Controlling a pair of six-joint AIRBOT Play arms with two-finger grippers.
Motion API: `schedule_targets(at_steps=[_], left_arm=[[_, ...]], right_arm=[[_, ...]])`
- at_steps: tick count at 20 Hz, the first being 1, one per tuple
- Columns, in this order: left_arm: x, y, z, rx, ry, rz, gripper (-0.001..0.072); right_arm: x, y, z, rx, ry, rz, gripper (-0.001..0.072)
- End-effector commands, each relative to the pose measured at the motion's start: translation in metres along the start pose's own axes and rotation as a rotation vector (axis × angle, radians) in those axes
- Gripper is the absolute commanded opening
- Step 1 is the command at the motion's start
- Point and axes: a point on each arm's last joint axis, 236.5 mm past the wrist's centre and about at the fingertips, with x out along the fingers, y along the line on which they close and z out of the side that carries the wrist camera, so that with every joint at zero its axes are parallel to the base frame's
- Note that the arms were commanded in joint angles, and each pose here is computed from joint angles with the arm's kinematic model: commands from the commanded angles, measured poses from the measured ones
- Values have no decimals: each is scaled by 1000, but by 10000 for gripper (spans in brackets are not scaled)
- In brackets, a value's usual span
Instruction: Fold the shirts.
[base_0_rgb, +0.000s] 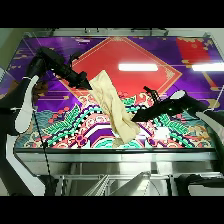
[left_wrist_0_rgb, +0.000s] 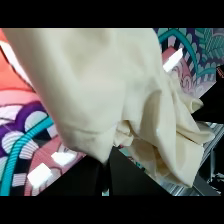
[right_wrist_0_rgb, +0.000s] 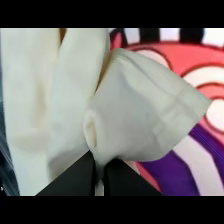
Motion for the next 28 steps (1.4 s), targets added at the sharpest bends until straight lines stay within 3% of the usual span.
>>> schedule_targets(at_steps=[1,5,9,12,16,19,22,25,28], left_arm=[[-54,-33,7,69,-125,35,22],[-158,-92,2,151,-377,110,22],[-269,-165,-28,286,-706,220,22],[-329,-228,-72,398,-914,294,23],[-359,-284,-146,526,-1038,441,23],[-354,-262,-167,471,-1028,539,23],[-292,-198,-155,327,-844,460,24],[-199,-116,-142,155,-579,352,24],[-130,-36,-120,22,-467,319,23]], right_arm=[[-62,36,30,-96,-72,52,18],[-222,86,93,-269,-455,-83,16],[-383,166,104,-471,-889,-236,16],[-436,229,75,-588,-1085,-243,17],[-452,274,43,-722,-1175,-348,18],[-438,272,48,-699,-1129,-296,18],[-376,231,66,-561,-879,-151,19],[-293,153,90,-363,-625,-86,19],[-209,57,105,-148,-450,-83,19]])
